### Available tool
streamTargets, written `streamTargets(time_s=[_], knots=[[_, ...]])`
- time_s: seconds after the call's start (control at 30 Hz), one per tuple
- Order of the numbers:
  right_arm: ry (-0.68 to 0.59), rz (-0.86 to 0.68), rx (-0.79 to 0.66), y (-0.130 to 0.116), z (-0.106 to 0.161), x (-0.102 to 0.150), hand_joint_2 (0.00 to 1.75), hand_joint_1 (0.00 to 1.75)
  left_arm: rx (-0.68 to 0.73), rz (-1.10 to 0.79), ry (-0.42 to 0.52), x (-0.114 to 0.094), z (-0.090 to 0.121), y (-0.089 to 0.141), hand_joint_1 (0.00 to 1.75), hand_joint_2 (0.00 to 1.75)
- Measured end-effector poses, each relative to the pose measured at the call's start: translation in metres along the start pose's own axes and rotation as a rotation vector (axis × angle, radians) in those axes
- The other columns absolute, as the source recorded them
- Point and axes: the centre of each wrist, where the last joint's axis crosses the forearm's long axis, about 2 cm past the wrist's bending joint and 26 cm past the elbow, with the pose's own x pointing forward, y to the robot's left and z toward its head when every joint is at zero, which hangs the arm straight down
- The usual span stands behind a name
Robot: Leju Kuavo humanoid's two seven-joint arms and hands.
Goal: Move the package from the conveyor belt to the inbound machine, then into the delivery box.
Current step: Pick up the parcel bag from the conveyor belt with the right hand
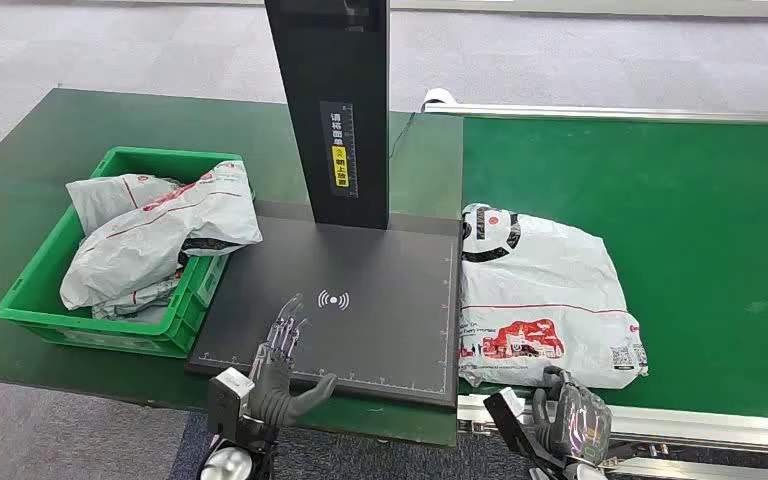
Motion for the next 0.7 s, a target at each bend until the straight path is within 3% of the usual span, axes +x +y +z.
streamTargets(time_s=[0.7], knots=[[-0.011, 0.028, 0.016, 0.004, 0.017, 0.013, 1.75, 0.0, -0.008, 0.011, -0.031, 0.005, -0.016, -0.001, 0.0, 1.75]])
